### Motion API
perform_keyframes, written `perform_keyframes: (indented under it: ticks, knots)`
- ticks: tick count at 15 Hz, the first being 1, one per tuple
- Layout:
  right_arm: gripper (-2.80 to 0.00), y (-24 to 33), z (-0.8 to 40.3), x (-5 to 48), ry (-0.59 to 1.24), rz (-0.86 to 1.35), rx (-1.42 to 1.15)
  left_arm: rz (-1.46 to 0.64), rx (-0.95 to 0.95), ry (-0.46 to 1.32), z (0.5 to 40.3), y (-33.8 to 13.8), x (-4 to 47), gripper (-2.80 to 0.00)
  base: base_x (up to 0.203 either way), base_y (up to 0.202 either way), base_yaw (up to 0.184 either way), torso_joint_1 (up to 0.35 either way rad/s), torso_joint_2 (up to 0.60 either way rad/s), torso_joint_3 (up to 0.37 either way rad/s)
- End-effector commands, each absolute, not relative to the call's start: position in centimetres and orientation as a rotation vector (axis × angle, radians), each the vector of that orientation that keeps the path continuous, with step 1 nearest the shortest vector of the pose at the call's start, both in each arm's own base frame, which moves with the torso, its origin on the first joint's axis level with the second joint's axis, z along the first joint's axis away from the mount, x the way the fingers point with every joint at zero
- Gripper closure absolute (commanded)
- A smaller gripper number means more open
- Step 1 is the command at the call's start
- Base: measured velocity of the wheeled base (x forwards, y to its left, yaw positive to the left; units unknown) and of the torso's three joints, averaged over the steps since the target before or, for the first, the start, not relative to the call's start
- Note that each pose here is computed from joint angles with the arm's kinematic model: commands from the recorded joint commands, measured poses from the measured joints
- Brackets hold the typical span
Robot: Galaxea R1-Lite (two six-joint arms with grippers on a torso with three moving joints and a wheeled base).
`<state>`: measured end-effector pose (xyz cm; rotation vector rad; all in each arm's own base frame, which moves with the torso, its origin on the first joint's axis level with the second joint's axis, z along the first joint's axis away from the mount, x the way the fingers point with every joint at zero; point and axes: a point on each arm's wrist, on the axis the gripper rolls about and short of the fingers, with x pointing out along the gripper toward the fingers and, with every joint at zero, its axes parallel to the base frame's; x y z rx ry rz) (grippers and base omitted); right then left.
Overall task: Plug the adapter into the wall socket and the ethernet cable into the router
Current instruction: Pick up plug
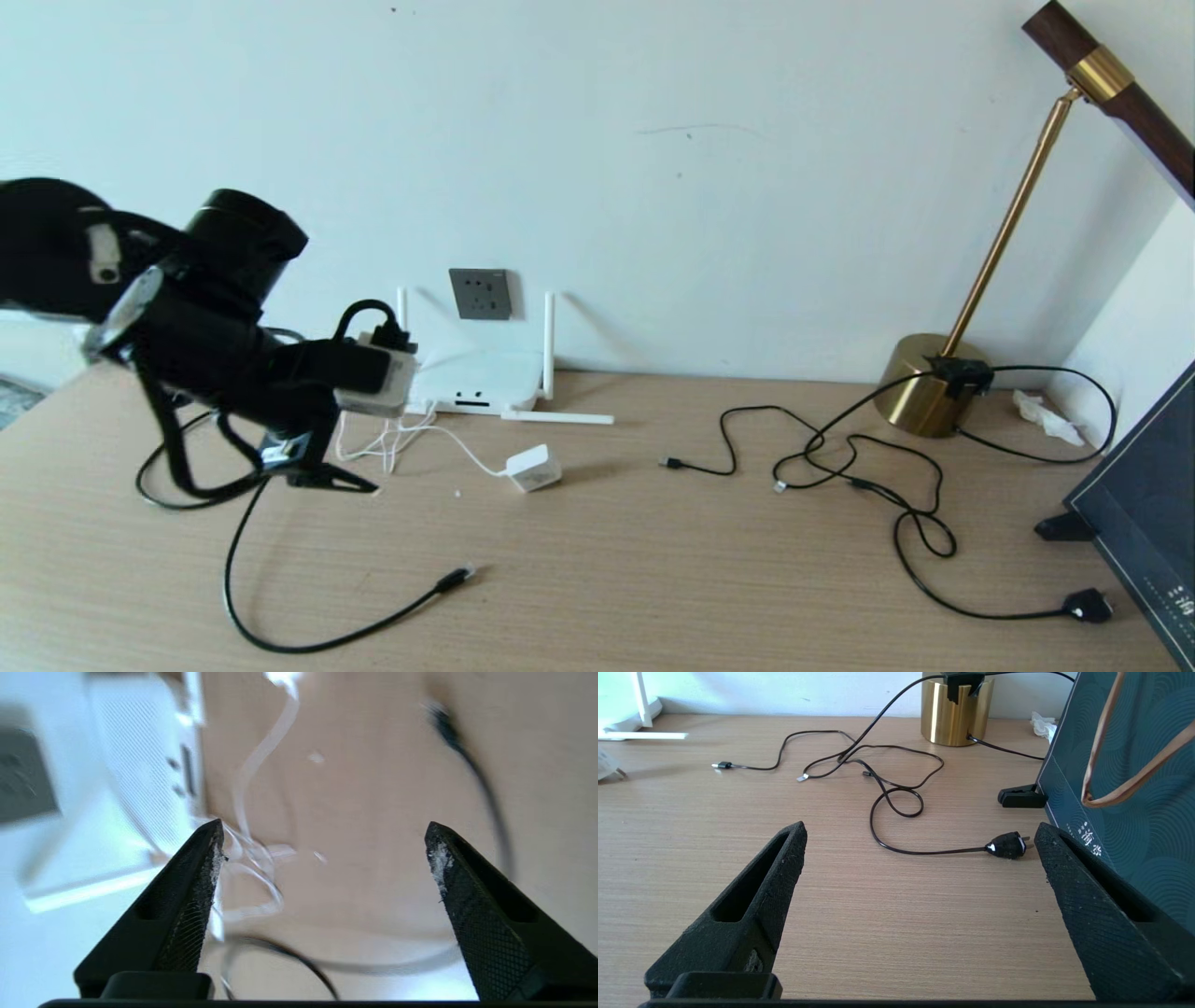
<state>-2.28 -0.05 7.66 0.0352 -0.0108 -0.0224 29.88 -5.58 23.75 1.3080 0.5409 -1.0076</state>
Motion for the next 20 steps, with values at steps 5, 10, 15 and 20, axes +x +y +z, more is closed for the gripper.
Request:
perform_keyframes:
  ticks: [5,10,15,20]
  knots:
    - [-2.80,-0.1,7.7,-2.3,-0.010,-0.023,0.035,-1.137,1.188,0.594,18.0,-8.0,37.2,-2.80,0.000,0.000,0.000,0.000,0.00,0.000]
    - [-2.80,-0.1,7.7,-2.3,-0.011,-0.023,0.035,-1.250,1.120,0.614,14.8,-10.5,39.0,-2.80,0.000,0.000,0.000,0.000,0.00,0.000]
    - [-2.80,-0.1,7.7,-2.3,-0.011,-0.023,0.035,-1.280,1.094,0.646,13.8,-12.2,40.2,-2.80,0.000,0.000,0.000,0.000,0.00,0.000]
    - [-2.80,-0.1,7.7,-2.3,-0.010,-0.023,0.035,-1.269,1.016,0.704,11.8,-12.7,41.5,-2.80,0.000,0.000,0.000,0.000,0.00,0.000]
